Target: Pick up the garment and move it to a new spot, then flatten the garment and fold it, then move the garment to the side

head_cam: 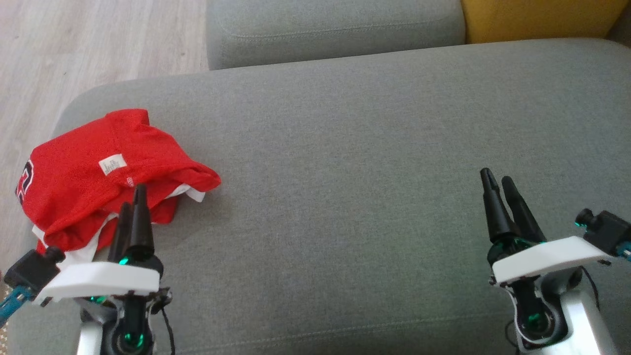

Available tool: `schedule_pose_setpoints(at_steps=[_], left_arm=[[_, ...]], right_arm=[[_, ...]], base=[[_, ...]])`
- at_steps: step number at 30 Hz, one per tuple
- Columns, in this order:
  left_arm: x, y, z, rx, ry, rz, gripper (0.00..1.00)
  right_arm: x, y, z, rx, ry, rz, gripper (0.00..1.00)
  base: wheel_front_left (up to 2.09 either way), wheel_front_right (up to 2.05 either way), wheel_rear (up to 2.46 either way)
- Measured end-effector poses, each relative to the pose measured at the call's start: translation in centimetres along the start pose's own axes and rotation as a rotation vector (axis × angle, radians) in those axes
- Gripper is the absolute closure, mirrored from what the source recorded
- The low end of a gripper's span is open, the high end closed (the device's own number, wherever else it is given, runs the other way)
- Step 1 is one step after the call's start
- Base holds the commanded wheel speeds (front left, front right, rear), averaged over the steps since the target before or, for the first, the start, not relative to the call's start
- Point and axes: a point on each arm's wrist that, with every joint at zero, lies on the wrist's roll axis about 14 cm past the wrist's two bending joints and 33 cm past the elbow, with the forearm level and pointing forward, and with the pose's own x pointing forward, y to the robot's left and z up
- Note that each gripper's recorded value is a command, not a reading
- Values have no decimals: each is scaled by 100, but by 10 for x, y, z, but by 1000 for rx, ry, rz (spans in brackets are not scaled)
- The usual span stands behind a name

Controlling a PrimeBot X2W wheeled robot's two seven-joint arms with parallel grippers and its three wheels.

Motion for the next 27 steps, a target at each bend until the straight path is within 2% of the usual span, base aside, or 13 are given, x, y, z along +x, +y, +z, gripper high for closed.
schedule_pose_setpoints(at_steps=[5,12,19,27], left_arm=[[0,-4,-5,104,12,-5,0],[-3,-6,-24,388,84,-18,0],[-7,7,-38,518,116,54,0],[-4,-2,-39,728,86,19,0]], right_arm=[[1,9,0,-86,-2,29,0],[2,19,-4,-201,2,64,0],[5,26,6,-270,-40,88,0],[3,34,2,-401,-40,118,0]], base=[[0,0,0],[0,0,0],[0,0,0],[0,0,0]])
